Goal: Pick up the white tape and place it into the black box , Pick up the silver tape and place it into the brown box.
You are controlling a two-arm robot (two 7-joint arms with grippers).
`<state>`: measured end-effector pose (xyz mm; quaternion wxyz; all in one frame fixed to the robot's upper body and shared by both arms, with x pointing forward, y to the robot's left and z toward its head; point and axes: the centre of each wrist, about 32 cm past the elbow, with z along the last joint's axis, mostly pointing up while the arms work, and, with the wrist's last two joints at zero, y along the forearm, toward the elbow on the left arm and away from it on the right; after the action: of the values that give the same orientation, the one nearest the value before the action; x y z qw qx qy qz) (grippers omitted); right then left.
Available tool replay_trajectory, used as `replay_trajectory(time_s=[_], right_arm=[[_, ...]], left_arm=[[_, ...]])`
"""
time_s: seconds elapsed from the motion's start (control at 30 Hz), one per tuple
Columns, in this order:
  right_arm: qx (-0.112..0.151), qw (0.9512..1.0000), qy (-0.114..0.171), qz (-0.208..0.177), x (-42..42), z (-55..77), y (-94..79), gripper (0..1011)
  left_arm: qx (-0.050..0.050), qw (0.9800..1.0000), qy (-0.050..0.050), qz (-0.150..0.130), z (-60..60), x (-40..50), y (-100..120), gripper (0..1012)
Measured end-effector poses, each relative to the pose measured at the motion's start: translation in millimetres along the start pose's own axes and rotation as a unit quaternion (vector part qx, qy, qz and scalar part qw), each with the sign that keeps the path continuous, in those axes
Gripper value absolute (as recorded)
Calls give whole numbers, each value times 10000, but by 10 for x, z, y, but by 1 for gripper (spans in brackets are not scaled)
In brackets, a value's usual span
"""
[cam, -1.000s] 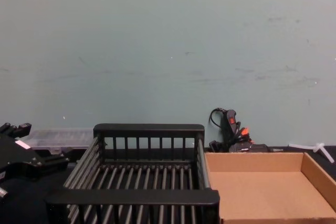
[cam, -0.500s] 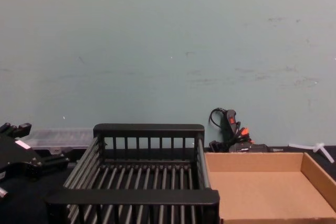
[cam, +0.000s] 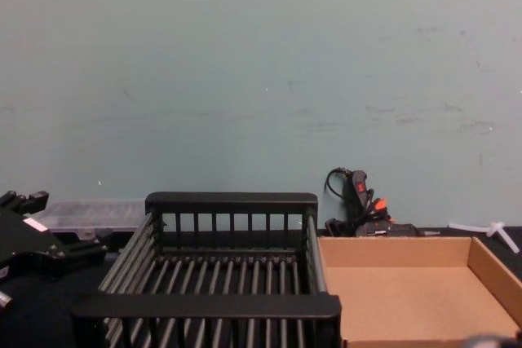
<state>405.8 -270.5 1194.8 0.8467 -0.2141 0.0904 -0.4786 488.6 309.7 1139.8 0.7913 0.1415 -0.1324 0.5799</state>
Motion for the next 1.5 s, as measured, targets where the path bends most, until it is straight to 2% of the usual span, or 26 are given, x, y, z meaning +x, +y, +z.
replay_trajectory(time_s=[0.3,0.53,0.67,0.83,0.9,1.07,1.27,1.5], right_arm=[[478,9983,-186,-264,66,113,-9,156],[777,9950,-396,-495,143,168,68,156],[929,9925,-513,-612,193,195,131,156],[1152,9867,-781,-835,279,202,263,156],[1169,9862,-808,-846,288,204,276,156],[1237,9824,-1115,-842,406,205,426,156],[1214,9793,-1406,-804,503,192,577,156],[1154,9784,-1526,-780,569,172,756,156]], left_arm=[[0,10000,0,0,0,0,0,1001],[0,10000,0,0,0,0,0,1001],[0,10000,0,0,0,0,0,1002],[0,10000,0,0,0,0,0,1001],[0,10000,0,0,0,0,0,1001],[0,10000,0,0,0,0,0,1001],[0,10000,-1,0,0,0,0,1002],[0,10000,0,0,0,0,0,1001]])
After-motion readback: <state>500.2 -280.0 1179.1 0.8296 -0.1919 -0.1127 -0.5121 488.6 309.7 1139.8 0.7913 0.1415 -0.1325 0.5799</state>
